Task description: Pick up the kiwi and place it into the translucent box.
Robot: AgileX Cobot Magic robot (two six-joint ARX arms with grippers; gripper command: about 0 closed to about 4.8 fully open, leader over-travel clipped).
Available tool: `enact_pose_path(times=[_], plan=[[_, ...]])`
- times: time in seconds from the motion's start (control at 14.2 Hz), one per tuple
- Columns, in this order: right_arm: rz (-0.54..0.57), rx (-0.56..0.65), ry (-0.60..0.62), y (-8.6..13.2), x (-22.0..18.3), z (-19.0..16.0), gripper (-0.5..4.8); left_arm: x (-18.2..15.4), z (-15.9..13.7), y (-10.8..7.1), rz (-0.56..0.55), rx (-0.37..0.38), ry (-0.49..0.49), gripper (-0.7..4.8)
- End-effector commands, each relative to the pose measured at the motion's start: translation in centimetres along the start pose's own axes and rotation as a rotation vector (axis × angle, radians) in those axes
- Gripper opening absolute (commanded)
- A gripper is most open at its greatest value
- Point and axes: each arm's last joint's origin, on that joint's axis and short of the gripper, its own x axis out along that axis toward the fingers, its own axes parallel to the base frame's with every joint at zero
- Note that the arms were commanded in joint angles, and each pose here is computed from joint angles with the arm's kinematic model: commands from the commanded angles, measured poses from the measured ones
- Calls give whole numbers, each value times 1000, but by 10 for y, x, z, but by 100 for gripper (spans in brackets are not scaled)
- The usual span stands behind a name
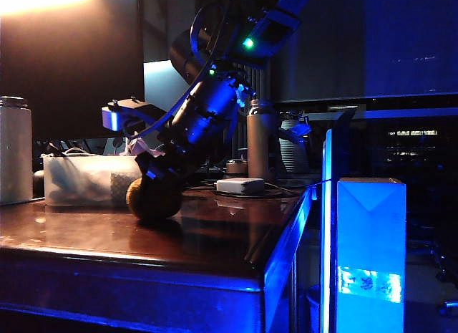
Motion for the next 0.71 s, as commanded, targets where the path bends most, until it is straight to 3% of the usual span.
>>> enact_pose_path(times=[0.07, 0.35, 0.71], plan=[[-131, -49, -124, -15, -10, 21, 157, -2, 2, -1, -5, 6, -19, 13], [-329, -117, -352, -40, -24, 53, 185, -2, 2, -1, -5, 6, -18, 13], [-423, -104, -402, -78, 2, 57, 185, -2, 2, -1, -6, 5, -15, 13]])
